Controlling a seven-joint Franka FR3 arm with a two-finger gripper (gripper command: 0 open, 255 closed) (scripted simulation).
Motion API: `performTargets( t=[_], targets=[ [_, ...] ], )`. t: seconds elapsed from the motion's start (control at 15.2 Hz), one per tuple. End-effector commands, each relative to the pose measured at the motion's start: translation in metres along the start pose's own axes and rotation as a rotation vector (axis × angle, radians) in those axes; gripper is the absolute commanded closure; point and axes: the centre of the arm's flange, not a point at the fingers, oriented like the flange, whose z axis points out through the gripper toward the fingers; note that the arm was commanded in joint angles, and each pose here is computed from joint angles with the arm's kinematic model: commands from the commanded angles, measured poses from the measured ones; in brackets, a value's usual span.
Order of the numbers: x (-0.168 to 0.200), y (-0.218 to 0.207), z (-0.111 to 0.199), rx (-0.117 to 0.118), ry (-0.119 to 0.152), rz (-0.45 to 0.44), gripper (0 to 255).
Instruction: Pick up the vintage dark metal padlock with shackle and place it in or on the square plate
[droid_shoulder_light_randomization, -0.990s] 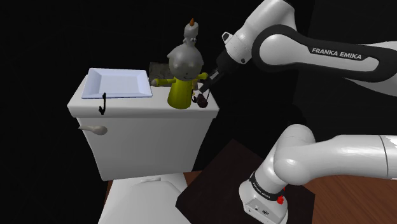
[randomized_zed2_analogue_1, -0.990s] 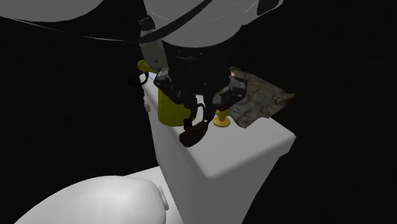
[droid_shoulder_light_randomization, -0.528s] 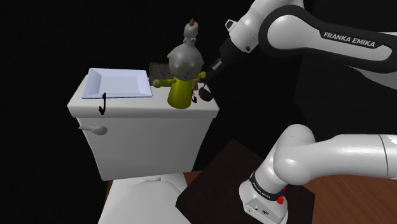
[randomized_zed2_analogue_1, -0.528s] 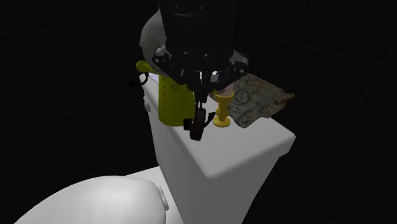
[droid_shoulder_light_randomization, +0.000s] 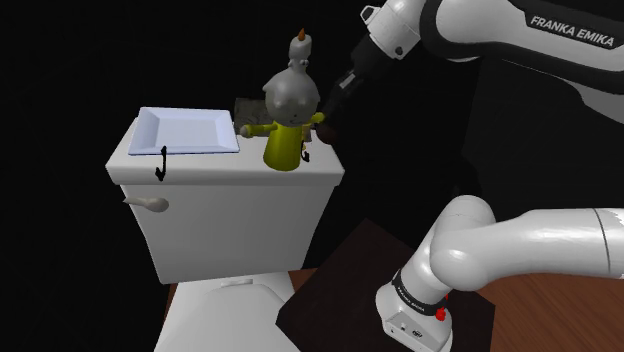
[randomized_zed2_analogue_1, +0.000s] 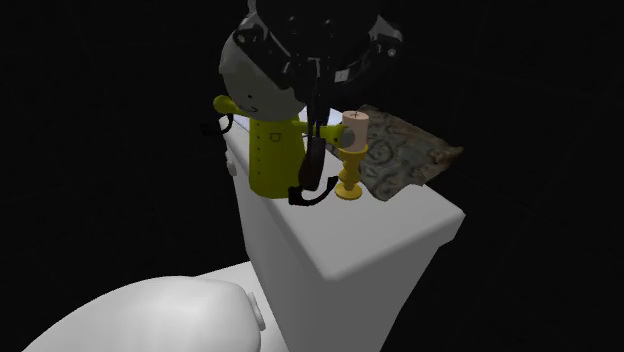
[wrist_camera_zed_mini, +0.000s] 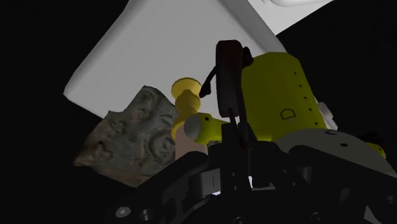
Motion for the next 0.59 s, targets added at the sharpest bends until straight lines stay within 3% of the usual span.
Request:
performTargets(
  t=[0.0,0.53],
  targets=[
    [0.001,-0.002,-0.006,0.0,0.0,0.0,255],
    [0.091,-0.043,0.03,0.0,0.0,0.0,255]
  ],
)
